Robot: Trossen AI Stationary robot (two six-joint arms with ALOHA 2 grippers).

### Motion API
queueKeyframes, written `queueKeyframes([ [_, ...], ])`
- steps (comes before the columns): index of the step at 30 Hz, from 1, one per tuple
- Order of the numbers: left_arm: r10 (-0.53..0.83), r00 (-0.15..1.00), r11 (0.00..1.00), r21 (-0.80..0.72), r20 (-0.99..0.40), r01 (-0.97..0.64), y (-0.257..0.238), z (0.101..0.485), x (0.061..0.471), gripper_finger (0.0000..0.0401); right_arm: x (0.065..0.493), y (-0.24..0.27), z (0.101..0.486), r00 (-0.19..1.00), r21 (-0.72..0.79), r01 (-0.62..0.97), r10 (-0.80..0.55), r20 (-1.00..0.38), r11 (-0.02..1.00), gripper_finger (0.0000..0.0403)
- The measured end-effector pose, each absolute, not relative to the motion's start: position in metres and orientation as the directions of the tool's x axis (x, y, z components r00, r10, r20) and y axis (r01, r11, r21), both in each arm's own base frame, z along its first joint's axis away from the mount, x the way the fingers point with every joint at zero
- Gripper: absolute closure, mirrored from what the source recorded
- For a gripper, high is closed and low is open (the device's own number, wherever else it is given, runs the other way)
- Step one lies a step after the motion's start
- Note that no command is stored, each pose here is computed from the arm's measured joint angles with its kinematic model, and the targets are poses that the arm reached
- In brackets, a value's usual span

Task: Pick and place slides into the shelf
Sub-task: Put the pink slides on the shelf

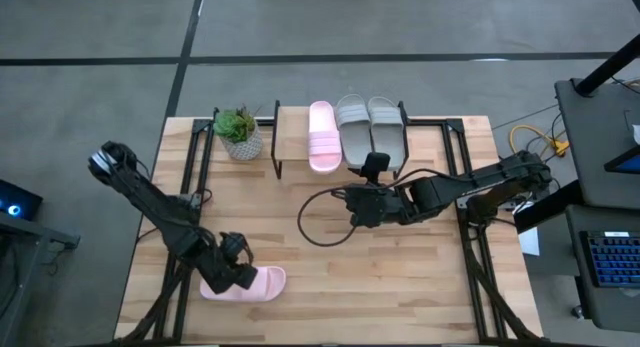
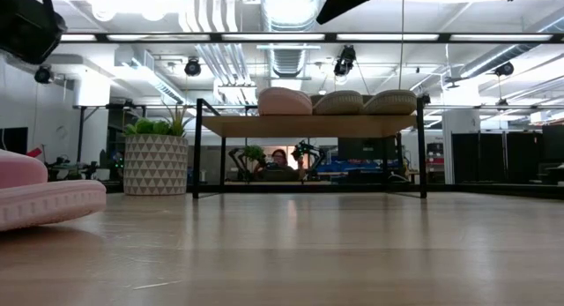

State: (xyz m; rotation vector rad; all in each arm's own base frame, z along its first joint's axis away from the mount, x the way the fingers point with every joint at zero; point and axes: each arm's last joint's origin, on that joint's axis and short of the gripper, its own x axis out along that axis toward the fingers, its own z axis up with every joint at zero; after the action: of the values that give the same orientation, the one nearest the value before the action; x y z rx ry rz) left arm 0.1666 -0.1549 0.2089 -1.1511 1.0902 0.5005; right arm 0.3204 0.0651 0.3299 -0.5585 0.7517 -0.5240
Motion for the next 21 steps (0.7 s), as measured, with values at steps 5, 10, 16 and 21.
queueKeyframes([
  [5,-0.199,0.431,0.367,-0.475,-0.880,-0.800,-0.162,0.200,0.174,0.0163,0.320,0.065,0.330,0.619,-0.639,0.235,-0.620,-0.483,0.733,0.0182],
  [10,-0.200,0.428,0.351,-0.473,-0.881,-0.808,-0.167,0.193,0.178,0.0163,0.320,0.065,0.330,0.619,-0.640,0.233,-0.620,-0.483,0.732,0.0182],
  [16,-0.222,0.469,0.328,-0.518,-0.855,-0.790,-0.173,0.190,0.185,0.0164,0.320,0.065,0.330,0.619,-0.641,0.233,-0.619,-0.483,0.732,0.0182],
  [21,-0.216,0.464,0.332,-0.511,-0.859,-0.793,-0.174,0.188,0.185,0.0185,0.320,0.065,0.330,0.619,-0.641,0.232,-0.619,-0.483,0.732,0.0182],
])
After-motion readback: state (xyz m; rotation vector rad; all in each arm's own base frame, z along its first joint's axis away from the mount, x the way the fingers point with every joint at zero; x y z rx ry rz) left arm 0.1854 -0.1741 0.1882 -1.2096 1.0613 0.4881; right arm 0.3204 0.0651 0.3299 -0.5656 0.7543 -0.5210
